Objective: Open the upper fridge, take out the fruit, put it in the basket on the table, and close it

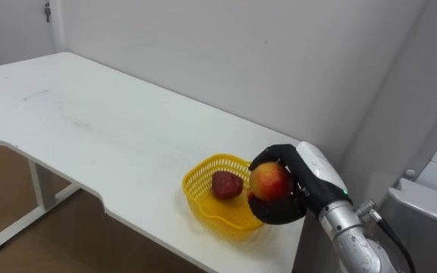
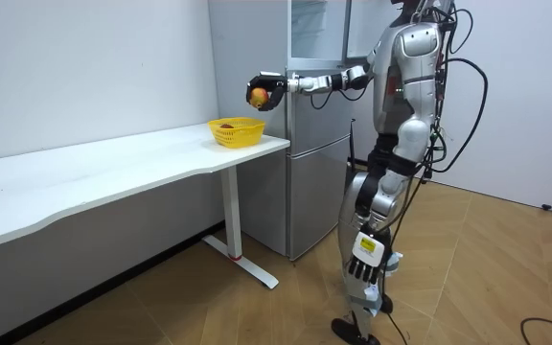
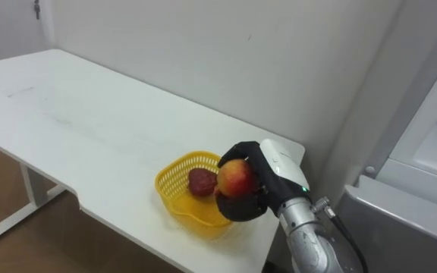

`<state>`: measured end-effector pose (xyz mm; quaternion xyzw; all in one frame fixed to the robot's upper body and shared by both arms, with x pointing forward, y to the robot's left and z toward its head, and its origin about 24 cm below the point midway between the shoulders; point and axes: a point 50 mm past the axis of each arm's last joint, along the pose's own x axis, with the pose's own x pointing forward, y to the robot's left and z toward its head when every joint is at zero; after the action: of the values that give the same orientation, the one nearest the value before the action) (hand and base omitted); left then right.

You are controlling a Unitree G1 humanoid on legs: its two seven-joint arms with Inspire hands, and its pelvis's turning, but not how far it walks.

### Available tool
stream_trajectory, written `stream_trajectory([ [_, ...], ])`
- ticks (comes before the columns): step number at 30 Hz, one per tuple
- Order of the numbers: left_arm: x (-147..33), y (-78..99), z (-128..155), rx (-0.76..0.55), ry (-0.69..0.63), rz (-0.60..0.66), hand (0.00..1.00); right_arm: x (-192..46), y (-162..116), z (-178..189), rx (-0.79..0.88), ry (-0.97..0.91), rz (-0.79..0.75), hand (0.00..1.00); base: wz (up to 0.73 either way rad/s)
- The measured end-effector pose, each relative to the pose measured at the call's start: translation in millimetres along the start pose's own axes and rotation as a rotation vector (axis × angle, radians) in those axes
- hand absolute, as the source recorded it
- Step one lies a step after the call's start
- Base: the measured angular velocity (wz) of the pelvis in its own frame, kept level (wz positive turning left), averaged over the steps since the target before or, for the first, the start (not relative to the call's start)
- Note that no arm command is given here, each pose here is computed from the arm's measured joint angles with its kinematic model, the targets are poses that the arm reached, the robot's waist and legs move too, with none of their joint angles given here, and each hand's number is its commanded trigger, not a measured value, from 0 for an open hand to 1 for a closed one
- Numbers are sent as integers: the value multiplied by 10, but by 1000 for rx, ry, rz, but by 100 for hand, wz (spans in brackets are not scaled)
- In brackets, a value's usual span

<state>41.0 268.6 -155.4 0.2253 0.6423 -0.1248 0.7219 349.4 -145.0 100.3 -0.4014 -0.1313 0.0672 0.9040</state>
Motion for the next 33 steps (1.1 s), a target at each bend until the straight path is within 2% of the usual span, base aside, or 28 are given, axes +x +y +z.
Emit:
stream_trajectory([
  [14,-4,9,25,2,-2,-10,0,-47,66,-234,-32,119,60,100,0],
  [33,-3,31,56,22,-2,-6,0,39,-4,-210,-46,135,36,100,0],
])
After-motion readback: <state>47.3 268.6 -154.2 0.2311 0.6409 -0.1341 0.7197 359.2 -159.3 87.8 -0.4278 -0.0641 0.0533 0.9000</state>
